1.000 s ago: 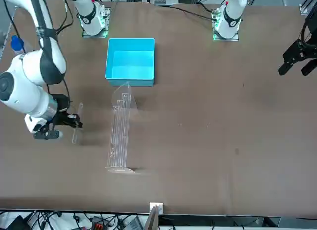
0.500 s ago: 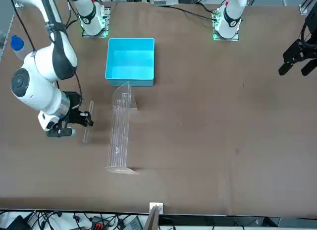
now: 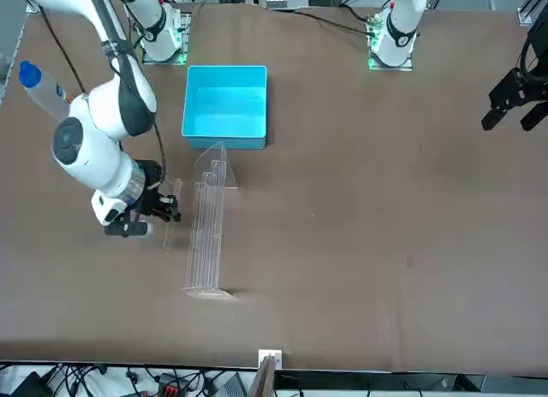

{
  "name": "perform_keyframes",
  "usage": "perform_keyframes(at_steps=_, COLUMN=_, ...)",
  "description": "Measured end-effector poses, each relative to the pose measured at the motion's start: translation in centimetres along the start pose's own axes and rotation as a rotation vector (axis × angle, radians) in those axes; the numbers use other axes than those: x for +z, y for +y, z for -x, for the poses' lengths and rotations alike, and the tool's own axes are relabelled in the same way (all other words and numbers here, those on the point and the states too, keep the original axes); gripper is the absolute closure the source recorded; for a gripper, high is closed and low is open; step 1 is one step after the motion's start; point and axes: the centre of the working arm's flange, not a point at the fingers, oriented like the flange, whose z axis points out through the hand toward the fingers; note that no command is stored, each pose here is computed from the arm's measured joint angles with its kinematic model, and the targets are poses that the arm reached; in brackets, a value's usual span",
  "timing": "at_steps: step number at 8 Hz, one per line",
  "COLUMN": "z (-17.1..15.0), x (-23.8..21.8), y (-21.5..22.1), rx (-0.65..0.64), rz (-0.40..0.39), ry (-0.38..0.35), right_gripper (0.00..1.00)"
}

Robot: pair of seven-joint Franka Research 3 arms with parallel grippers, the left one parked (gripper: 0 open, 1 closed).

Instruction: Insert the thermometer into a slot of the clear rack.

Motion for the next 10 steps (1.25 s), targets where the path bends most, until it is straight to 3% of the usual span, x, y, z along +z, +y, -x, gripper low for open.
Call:
perform_keyframes(at_steps=7, z=0.5, x=3.4, y=-1.9, rx=0.029, rz=-0.012, ry=-0.018, right_gripper=0.78)
perform_keyframes(at_steps=10, z=0.6, x=4.2, y=-2.9, rx=0.078, rz=-0.016, ry=0.006, right_gripper=0.78)
